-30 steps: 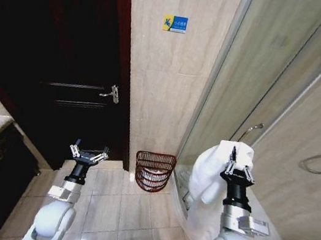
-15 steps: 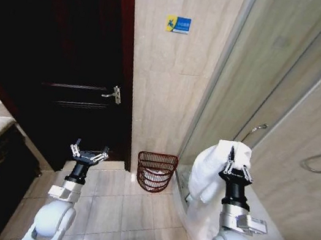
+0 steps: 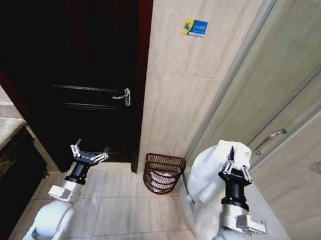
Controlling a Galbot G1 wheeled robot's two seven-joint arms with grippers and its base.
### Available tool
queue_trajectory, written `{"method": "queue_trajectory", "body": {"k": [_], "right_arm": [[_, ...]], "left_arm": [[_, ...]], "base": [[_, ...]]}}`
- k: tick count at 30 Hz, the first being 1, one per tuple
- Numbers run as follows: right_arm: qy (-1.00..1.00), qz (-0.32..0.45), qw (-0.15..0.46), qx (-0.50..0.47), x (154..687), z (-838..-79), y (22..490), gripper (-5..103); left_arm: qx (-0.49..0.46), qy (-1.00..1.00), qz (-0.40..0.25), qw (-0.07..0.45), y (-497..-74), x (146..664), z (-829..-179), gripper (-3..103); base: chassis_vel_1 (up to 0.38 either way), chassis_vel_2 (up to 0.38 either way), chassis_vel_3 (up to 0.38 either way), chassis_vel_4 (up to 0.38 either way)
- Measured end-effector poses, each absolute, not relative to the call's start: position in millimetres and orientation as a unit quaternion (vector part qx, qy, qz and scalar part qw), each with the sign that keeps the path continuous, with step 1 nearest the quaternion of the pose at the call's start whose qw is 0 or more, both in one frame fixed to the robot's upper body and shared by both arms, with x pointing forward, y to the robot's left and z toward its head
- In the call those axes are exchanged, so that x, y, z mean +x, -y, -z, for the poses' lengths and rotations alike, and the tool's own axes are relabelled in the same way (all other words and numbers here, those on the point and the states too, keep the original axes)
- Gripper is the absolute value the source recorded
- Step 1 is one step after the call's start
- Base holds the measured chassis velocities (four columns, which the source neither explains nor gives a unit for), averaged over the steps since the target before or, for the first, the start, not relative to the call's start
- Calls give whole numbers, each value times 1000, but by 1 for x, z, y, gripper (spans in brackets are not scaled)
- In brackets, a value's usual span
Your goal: Discard the used towel into the hamper.
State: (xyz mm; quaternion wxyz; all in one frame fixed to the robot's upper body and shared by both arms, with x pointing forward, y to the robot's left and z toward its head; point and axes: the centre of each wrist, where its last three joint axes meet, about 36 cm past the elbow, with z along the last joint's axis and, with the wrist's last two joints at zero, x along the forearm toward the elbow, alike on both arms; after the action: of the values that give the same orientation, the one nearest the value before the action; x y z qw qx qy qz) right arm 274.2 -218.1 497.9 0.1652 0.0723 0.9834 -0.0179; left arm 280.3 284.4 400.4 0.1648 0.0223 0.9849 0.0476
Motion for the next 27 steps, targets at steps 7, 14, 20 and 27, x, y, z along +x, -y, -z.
{"method": "queue_trajectory", "body": {"k": [7, 14, 20, 27], "right_arm": [[-985, -5, 164, 51, 290, -501, 229, 5], [-985, -32, 171, 8, 336, -521, 249, 5], [-974, -46, 219, -29, 388, -569, 254, 5], [-964, -68, 250, -56, 406, -621, 253, 5]], "left_arm": [[22, -986, -46, 157, -281, 282, -395, 100], [4, -989, -41, 145, -280, 280, -381, 100], [-22, -990, -33, 137, -269, 280, -373, 100], [-24, -991, -51, 124, -267, 271, -372, 100]], "base": [[58, 60, -58, -70], [0, 0, 0, 0], [0, 0, 0, 0], [0, 0, 0, 0]]}}
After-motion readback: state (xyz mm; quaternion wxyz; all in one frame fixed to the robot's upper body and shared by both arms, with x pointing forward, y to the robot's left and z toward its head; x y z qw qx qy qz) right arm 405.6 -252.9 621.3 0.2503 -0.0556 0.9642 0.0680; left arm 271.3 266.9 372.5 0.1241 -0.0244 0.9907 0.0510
